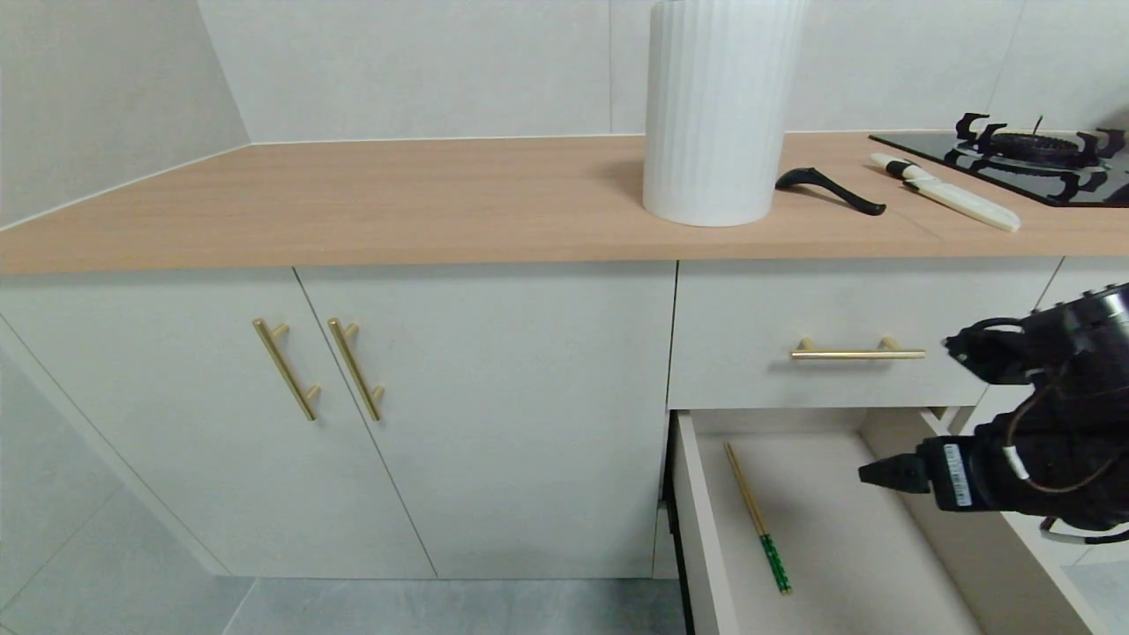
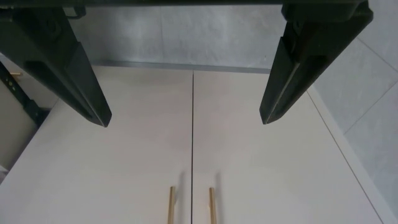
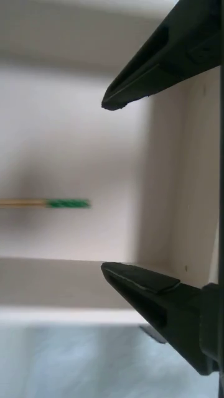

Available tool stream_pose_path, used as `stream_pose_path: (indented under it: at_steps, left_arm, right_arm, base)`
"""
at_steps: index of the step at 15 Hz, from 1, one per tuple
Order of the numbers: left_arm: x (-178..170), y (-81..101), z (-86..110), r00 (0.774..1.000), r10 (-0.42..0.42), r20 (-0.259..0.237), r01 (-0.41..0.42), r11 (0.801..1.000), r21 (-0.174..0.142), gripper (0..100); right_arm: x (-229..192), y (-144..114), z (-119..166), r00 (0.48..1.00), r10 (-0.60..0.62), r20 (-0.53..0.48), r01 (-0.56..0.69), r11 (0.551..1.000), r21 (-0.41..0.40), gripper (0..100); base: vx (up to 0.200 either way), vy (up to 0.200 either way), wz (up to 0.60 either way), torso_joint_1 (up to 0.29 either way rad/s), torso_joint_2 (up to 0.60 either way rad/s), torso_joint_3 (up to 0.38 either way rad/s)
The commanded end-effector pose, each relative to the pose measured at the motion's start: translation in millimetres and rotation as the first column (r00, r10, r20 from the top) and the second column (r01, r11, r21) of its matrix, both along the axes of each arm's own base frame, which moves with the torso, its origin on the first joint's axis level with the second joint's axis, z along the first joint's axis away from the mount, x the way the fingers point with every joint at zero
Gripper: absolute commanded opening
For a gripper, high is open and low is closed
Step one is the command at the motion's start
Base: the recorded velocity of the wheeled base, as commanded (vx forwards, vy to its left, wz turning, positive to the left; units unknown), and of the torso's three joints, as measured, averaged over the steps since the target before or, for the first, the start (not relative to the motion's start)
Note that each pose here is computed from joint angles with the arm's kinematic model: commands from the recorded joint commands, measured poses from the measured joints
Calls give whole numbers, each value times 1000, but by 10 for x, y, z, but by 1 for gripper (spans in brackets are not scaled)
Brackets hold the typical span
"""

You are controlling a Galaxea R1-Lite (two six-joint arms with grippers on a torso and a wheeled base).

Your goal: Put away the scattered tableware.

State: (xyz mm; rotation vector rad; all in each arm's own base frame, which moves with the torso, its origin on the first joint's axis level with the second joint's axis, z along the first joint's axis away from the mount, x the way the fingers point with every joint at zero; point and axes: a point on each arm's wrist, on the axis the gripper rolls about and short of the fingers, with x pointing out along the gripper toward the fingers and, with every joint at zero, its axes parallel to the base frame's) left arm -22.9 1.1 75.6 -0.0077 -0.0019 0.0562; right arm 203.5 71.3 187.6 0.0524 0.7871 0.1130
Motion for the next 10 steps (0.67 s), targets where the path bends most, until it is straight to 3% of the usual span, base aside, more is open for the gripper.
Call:
stream_pose_path:
  at_steps: [1,5,10]
  left_arm:
    - [0,0,0,1000,1,0,-1,1000,0,100]
    - [0,0,0,1000,1,0,-1,1000,0,100]
    - [0,0,0,1000,1,0,-1,1000,-2,100]
  right_arm:
    - [-279,-170,333,989,-16,146,11,999,36,100]
    - [-300,-177,311,989,4,150,-6,1000,13,100]
    - [-302,-165,282,990,12,140,-14,1000,11,100]
  base:
    - [0,0,0,0,0,0]
    - [0,0,0,9,-40,-35]
    - [0,0,0,102,-324,-292]
